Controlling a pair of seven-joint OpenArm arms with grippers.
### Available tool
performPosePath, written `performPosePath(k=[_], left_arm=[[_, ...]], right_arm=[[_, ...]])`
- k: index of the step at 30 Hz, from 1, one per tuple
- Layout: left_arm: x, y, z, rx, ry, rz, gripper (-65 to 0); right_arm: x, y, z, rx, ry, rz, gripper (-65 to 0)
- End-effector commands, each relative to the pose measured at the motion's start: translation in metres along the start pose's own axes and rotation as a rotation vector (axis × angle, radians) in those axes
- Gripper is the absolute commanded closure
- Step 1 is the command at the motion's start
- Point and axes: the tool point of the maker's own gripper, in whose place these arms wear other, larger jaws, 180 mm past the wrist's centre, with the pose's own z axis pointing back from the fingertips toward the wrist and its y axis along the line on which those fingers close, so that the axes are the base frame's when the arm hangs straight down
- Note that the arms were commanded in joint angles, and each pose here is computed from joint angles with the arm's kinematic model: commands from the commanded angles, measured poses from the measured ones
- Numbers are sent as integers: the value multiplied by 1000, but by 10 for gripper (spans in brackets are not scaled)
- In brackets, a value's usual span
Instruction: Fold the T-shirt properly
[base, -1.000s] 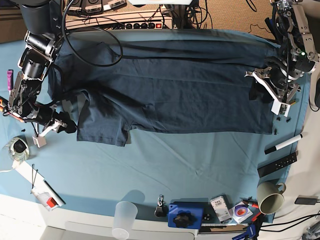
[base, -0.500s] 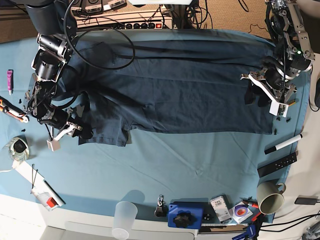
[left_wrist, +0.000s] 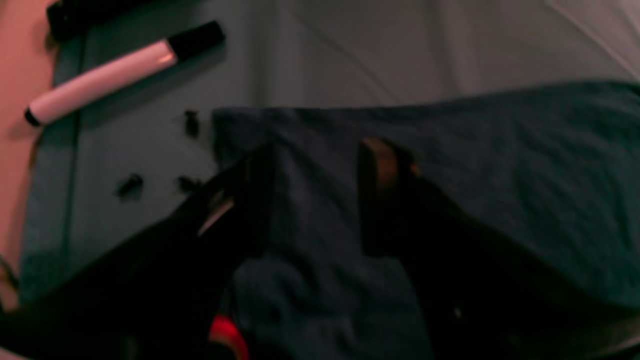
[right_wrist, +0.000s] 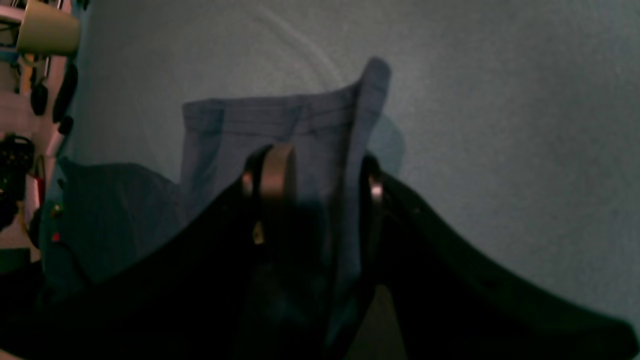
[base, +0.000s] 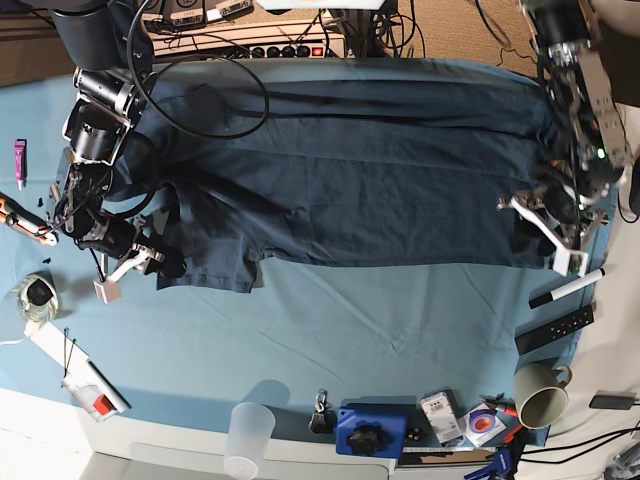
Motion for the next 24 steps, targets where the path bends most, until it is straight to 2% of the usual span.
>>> performPosePath(k=[1, 8, 20, 22, 24], left_arm=[[16, 8, -3, 5, -33, 2, -275], [1, 39, -43, 35, 86, 93, -275], [-41, 38, -68, -19, 207, 212, -275], [-42, 36, -68, -23, 210, 215, -239], [-42, 35, -68, -24, 214, 215, -155]], right_arm=[[0, -6, 5, -36, 40, 20, -189], [-1, -6, 5, -36, 42, 20, -189], [-1, -6, 5, -36, 44, 20, -189], [-1, -6, 5, -35, 45, 20, -163], [-1, -6, 5, -36, 45, 20, -80]])
